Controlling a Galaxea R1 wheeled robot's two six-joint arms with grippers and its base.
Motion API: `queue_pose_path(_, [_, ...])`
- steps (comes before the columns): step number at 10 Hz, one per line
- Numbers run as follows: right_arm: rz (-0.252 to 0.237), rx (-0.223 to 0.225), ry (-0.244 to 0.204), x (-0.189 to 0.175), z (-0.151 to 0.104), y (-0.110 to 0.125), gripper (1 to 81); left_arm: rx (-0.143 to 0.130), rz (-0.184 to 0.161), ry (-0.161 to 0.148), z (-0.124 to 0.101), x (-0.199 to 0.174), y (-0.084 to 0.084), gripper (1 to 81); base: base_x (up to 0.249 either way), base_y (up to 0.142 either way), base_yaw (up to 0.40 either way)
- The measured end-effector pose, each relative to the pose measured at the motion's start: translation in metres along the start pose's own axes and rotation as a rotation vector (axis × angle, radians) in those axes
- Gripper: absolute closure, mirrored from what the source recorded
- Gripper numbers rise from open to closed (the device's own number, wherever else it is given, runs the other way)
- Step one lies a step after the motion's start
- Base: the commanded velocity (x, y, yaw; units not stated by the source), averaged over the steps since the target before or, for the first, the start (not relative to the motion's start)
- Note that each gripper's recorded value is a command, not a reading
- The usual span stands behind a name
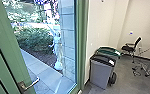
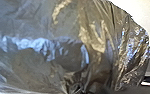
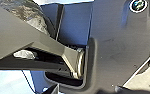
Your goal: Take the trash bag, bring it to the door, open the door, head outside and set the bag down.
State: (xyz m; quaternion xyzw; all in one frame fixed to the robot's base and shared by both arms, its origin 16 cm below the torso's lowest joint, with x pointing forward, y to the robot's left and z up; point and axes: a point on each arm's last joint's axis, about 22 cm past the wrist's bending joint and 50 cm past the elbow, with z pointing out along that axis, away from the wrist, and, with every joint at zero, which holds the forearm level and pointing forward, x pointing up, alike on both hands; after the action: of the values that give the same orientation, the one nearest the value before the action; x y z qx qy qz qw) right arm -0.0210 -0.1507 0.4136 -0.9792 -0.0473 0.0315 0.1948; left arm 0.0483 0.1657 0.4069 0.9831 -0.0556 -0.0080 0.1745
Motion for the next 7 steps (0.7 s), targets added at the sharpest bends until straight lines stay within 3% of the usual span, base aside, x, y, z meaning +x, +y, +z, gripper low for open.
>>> queue_pose_path(7, [-0.002, -0.003, -0.002, -0.002, -0.0002, 0.0012, 1.0, -0.001, -0.002, -0.001, 0.0001, -0.002, 0.0005, 81.1, 0.0, 0.0, 0.0])
